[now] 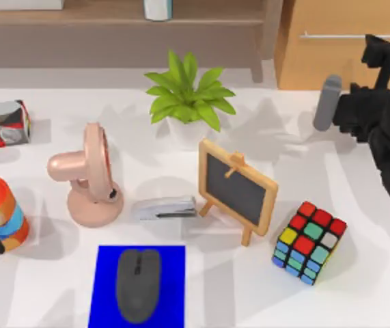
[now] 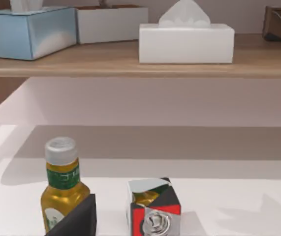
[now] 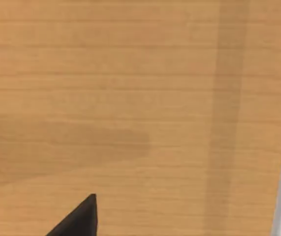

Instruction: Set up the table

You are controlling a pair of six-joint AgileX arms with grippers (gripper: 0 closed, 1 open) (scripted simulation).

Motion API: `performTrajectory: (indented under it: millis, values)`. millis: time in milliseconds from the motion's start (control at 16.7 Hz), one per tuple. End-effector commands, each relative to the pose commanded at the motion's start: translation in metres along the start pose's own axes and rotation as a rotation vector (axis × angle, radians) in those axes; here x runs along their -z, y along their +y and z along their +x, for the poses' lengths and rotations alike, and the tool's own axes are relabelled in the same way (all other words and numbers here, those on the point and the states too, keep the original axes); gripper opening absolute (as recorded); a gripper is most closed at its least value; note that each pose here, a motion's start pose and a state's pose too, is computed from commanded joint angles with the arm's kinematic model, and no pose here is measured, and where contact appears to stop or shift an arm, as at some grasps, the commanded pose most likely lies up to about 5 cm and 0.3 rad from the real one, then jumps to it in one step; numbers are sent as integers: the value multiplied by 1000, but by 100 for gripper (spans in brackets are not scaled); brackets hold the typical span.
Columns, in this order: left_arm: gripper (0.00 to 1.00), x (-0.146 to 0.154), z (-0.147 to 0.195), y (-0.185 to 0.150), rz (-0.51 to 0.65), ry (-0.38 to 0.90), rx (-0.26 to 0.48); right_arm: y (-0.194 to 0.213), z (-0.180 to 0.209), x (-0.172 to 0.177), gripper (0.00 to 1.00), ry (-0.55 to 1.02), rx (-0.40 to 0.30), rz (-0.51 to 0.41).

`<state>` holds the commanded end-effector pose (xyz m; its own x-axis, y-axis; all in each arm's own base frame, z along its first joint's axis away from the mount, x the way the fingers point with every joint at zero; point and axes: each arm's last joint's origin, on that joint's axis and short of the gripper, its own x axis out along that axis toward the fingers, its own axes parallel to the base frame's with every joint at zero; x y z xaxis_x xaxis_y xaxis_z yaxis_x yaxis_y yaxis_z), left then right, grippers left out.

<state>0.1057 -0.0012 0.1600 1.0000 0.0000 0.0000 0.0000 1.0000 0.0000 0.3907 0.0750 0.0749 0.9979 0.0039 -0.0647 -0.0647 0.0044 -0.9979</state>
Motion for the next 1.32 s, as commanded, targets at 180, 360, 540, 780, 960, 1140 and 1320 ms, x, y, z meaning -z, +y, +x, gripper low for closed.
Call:
performTrajectory:
  millis: [180,360,540,780,960,1140,1320]
  values:
    - [100,0,0,0,0,0,0,0,0,-2,100,-7,1,0]
    - [100,0,0,0,0,0,0,-7,-1,-13,100,-24,23,35]
    - [100,0,0,0,0,0,0,-30,-7,-55,100,-89,85,173]
    - [100,0,0,0,0,0,0,-77,-16,-128,100,-193,175,487]
    - [100,0,0,0,0,0,0,-107,-17,-180,100,-239,183,766]
    - [100,0,0,0,0,0,0,-122,-9,-225,100,-228,141,1025]
    - [100,0,0,0,0,0,0,-128,4,-259,100,-172,104,1242]
